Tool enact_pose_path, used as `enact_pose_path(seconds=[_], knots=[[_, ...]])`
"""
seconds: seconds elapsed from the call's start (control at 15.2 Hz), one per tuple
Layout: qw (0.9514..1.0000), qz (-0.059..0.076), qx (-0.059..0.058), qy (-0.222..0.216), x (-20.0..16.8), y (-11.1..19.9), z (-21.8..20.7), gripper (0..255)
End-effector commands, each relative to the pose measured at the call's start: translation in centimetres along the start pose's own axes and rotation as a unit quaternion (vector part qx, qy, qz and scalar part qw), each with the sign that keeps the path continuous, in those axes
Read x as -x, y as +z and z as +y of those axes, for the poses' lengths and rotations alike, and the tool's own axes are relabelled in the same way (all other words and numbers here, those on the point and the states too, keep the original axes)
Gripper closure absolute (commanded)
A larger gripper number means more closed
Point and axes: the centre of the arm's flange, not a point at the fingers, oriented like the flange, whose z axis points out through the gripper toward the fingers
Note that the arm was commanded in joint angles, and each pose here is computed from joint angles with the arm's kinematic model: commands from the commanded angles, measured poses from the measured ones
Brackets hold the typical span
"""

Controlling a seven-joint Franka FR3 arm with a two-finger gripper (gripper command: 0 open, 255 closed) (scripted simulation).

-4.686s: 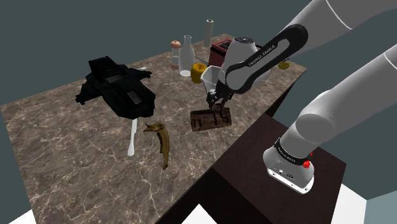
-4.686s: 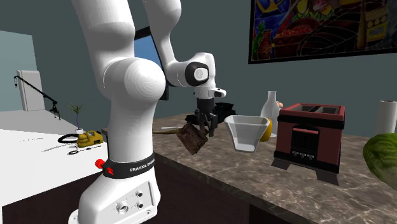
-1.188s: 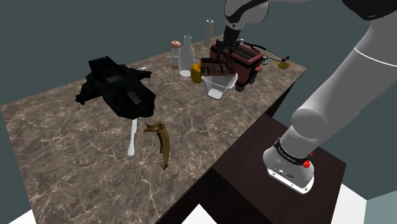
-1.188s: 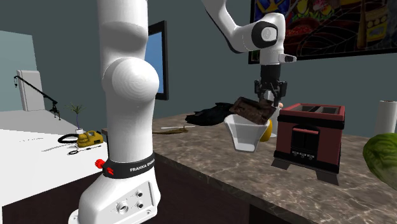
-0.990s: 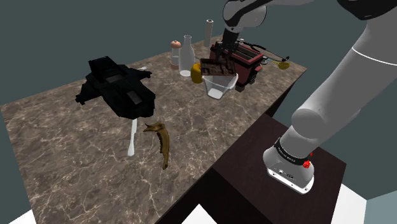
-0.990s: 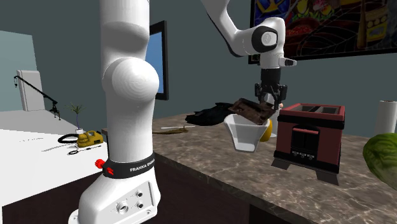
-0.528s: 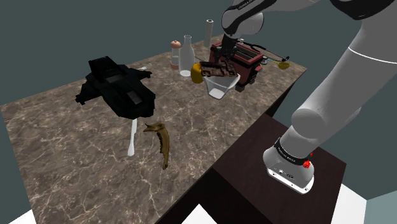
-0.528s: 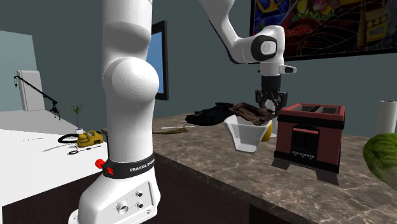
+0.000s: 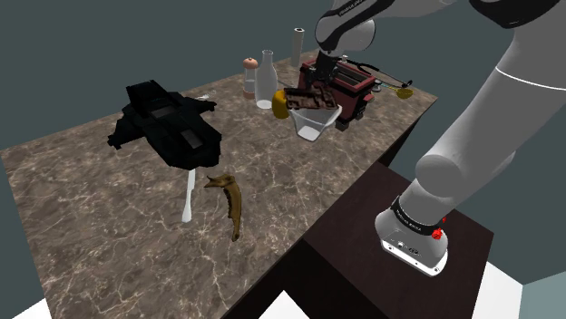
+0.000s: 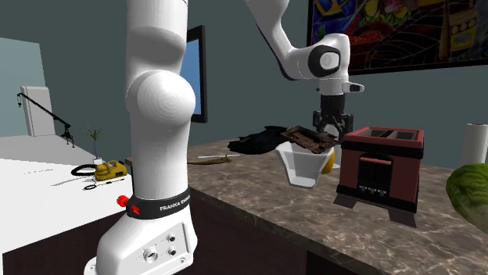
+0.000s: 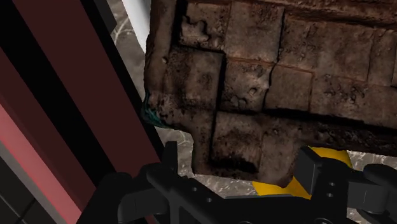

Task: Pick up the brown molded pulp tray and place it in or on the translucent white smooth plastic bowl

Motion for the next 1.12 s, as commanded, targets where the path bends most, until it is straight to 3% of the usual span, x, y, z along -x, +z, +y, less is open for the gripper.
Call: enact_pose_path(seconds=[0.0, 0.26, 0.53, 1.06], knots=[[0.9999, -0.015, 0.0, 0.001, 0.4, 0.6, 0.3, 0], [0.9999, -0.015, 0.0, 0.001, 0.5, 0.5, 0.0, 0], [0.9999, -0.015, 0.0, 0.001, 0.3, -4.5, 0.0, 0], [0.9999, -0.015, 0.0, 0.001, 0.3, -4.5, 0.0, 0]])
